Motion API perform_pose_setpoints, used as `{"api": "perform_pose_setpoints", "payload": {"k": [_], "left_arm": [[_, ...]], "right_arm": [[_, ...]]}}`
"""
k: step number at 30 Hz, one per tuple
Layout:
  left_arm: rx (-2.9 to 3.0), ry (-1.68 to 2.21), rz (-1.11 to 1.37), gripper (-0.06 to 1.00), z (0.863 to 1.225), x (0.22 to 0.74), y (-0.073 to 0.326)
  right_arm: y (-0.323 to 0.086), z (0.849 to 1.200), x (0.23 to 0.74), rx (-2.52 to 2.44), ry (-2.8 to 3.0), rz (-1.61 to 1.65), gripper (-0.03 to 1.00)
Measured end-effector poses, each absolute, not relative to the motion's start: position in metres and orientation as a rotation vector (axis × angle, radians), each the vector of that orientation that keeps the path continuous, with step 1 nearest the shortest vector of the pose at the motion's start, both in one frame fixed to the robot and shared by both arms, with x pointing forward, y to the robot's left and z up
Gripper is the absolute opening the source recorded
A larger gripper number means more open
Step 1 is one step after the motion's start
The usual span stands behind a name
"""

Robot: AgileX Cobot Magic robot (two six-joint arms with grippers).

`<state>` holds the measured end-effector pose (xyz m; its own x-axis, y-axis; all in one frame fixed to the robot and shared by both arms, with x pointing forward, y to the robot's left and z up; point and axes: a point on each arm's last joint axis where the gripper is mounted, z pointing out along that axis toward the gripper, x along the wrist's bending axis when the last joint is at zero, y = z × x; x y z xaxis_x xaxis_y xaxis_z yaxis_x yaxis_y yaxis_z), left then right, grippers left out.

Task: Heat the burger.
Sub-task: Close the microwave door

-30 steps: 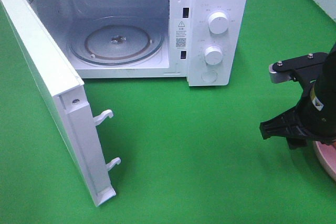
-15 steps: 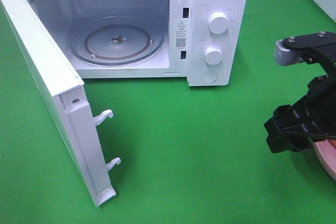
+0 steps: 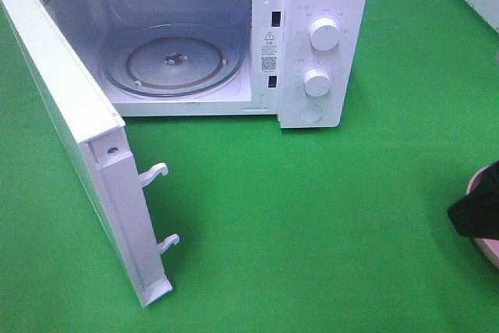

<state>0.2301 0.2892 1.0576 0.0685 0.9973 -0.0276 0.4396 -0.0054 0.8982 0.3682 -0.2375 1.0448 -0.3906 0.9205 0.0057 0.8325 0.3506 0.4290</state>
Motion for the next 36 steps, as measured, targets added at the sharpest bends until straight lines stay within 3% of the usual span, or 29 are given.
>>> {"api": "perform_pose_setpoints", "payload": {"k": [13,36], "left_arm": [[1.559,1.481,0.895,0.99,1.058,0.230,0.289],[1.559,1.481,0.895,0.99,1.058,0.230,0.289]], "right_arm": [[-0.279,1.055,0.293,1.439,2.078,0.901,0.77],[-0.303,1.051,0.234,1.527,1.591,0.990,0.77]]}}
